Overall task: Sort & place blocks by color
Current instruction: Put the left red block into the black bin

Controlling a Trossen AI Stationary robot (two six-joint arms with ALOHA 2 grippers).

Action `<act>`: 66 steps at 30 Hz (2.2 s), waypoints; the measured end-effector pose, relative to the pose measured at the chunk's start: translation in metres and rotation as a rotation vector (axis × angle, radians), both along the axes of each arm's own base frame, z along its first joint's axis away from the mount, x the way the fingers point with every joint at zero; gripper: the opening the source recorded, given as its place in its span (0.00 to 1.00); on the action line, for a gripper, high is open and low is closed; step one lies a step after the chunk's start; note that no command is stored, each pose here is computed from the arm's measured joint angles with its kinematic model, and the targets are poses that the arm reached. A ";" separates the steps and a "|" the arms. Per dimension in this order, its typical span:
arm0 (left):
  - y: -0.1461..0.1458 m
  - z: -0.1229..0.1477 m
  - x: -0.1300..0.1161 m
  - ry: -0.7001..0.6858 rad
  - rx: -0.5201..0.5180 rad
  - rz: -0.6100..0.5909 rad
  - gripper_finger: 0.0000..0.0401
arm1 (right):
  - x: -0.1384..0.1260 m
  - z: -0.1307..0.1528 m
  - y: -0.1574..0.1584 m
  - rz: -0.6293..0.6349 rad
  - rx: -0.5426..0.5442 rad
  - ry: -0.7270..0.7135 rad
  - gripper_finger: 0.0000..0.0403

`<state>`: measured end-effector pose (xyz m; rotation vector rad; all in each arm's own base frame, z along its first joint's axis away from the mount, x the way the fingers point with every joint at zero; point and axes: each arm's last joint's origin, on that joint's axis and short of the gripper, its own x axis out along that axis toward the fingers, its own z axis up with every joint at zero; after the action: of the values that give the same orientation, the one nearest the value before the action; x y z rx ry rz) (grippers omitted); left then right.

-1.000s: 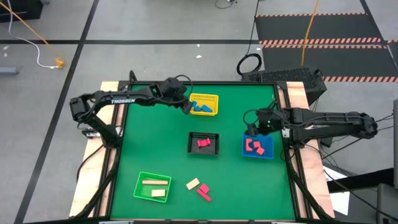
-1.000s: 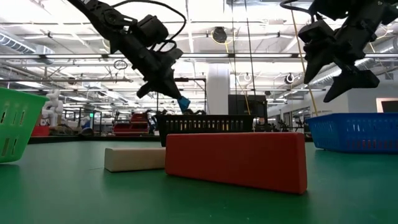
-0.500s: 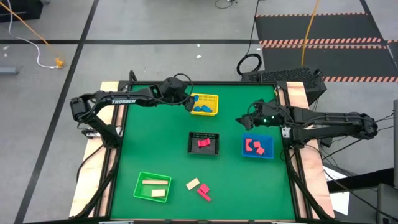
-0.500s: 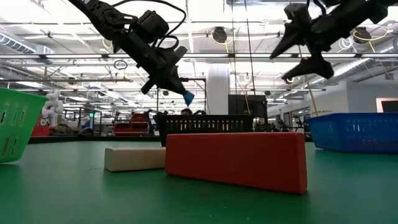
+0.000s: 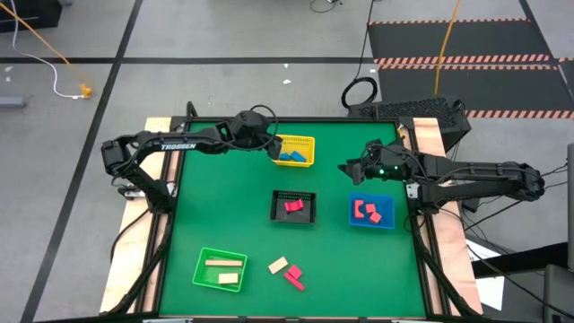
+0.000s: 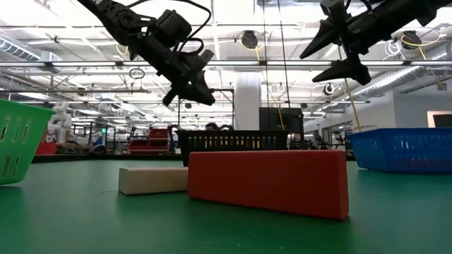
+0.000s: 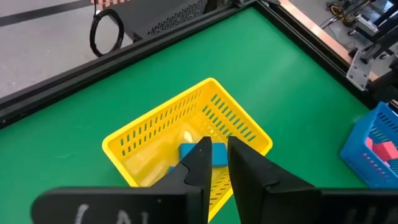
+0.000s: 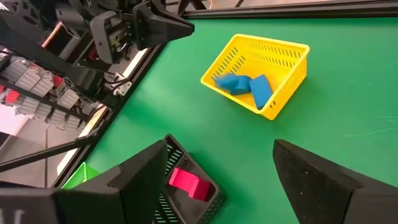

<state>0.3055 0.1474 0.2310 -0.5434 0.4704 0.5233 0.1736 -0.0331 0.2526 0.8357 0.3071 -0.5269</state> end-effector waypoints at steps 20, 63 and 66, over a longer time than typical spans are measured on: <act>-0.045 0.024 0.002 -0.194 -0.401 -0.566 0.21 | 0.042 0.000 0.038 0.186 0.037 -0.186 0.70; -0.221 0.117 -0.076 -0.343 -0.323 -0.448 0.21 | 0.083 -0.054 0.243 0.668 0.214 -0.209 0.70; -0.231 0.117 -0.080 -0.339 -0.332 -0.479 0.21 | 0.087 -0.062 0.257 0.673 0.249 -0.186 0.70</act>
<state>0.2259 -0.0838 0.3476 -0.7922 0.3460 -0.1112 0.2611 0.2244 0.1904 0.9510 0.4617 0.2209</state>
